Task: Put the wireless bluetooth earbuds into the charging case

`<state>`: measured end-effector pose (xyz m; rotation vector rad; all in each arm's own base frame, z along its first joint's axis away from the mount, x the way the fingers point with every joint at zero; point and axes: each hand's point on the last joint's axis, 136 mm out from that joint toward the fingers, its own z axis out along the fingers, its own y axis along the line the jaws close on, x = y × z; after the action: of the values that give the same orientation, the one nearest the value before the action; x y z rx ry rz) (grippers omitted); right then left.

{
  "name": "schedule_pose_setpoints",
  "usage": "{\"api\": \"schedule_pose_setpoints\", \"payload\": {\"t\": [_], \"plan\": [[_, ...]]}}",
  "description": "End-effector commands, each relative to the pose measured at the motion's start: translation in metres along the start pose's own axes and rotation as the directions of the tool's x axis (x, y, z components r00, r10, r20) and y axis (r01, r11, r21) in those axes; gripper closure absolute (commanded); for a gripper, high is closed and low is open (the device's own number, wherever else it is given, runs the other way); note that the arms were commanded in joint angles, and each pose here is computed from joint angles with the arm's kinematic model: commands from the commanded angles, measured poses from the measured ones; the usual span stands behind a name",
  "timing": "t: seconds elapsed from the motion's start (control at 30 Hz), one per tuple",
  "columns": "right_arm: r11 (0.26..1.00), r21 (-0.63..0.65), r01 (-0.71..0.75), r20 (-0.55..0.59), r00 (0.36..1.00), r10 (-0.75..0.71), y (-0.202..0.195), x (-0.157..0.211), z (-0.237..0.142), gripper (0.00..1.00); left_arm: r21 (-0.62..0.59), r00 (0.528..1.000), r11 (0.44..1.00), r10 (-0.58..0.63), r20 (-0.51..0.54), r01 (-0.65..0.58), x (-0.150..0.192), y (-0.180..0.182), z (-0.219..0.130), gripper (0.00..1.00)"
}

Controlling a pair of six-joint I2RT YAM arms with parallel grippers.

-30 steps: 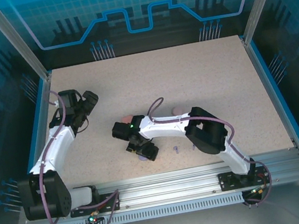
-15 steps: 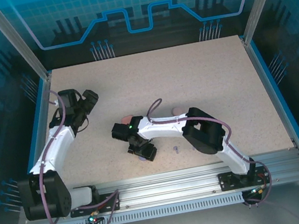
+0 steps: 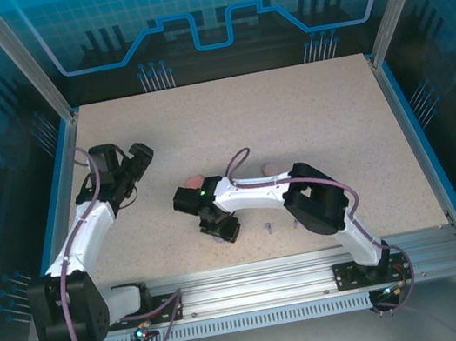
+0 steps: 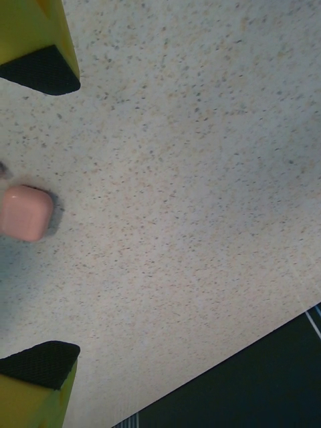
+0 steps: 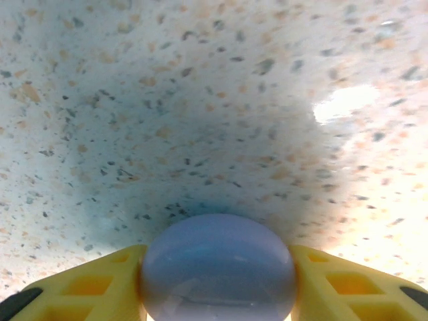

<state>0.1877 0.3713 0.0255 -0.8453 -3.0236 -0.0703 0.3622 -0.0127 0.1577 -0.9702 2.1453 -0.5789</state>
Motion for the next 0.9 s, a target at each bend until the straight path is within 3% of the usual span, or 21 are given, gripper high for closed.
{"api": "schedule_pose_setpoints", "payload": {"t": [0.0, 0.37, 0.63, 0.87], "plan": [[0.999, -0.049, 0.009, 0.066, 0.998, -0.006, -0.006, -0.018, -0.026, 0.50, 0.076, 0.997, 0.996, -0.051, -0.062, 0.055, 0.018, -0.002, -0.002, 0.01], [0.990, -0.130, -0.062, 0.124, 0.989, 0.078, -0.024, -0.100, -0.053, 0.49, 0.219, 0.981, 0.971, -0.054, -0.188, 0.095, 0.076, 0.000, 0.001, 0.01], [0.971, -0.211, -0.115, 0.116, 0.983, 0.141, -0.015, -0.158, -0.063, 0.49, 0.382, 0.966, 0.924, 0.114, -0.234, -0.016, 0.126, -0.026, -0.005, 0.01], [0.953, -0.266, -0.143, 0.073, 0.983, 0.167, -0.001, -0.179, -0.067, 0.49, 0.511, 0.955, 0.855, 0.219, -0.201, -0.088, 0.159, -0.042, -0.004, 0.01]]}}
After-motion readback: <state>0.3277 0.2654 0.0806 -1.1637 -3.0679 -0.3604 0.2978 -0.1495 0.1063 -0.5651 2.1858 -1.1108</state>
